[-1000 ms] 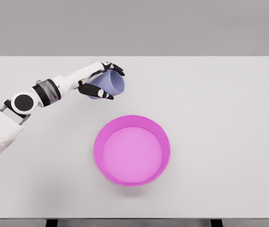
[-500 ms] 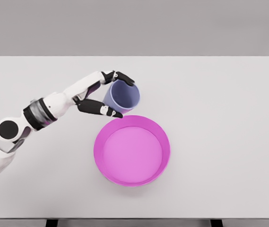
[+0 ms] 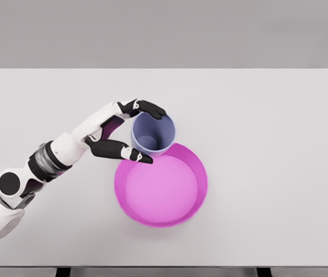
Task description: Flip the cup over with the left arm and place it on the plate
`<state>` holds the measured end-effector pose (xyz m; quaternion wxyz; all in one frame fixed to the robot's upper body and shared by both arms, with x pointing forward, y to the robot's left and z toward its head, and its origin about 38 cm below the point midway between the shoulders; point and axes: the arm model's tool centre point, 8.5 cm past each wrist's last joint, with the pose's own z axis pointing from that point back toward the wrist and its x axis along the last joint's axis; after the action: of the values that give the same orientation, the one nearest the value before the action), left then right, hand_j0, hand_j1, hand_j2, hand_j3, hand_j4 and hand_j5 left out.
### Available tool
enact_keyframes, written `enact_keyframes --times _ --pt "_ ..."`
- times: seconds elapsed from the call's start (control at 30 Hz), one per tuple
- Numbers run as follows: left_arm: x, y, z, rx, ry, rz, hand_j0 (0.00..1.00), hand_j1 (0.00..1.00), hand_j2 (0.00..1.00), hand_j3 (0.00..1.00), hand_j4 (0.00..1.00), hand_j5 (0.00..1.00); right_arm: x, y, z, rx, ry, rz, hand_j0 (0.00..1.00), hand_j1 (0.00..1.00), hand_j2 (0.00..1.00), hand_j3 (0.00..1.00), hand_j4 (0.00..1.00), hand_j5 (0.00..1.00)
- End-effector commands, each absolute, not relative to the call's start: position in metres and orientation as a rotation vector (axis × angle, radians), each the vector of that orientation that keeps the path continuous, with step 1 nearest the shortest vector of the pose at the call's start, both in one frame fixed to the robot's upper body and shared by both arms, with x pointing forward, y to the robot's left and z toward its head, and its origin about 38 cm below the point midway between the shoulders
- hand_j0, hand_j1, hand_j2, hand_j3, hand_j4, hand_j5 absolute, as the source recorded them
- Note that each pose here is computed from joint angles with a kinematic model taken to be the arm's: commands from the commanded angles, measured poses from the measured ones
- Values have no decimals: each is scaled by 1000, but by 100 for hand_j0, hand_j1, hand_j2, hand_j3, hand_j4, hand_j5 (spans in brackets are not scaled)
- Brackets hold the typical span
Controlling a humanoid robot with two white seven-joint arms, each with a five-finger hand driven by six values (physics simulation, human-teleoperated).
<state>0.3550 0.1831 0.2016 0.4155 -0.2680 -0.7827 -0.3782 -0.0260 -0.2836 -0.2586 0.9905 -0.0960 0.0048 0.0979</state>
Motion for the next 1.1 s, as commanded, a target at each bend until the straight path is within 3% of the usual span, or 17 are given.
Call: enact_keyframes --times 0.0,0.2,0.67,1.07 --pt "354 184 207 -696 -2008 -930 60 60 60 60 60 60 -26 -284 -259 -193 10 197 100 100 100 100 100 100" --pt "338 170 185 -776 -1996 -822 60 60 60 60 60 60 -25 -284 -259 -193 8 195 100 100 100 100 100 100" --pt "333 160 134 -787 -1880 -735 62 62 62 62 62 62 -27 -284 -258 -193 11 197 100 100 100 100 100 100" --pt "326 160 132 -807 -1873 -740 63 63 63 63 63 63 -26 -284 -259 -193 10 197 100 100 100 100 100 100"
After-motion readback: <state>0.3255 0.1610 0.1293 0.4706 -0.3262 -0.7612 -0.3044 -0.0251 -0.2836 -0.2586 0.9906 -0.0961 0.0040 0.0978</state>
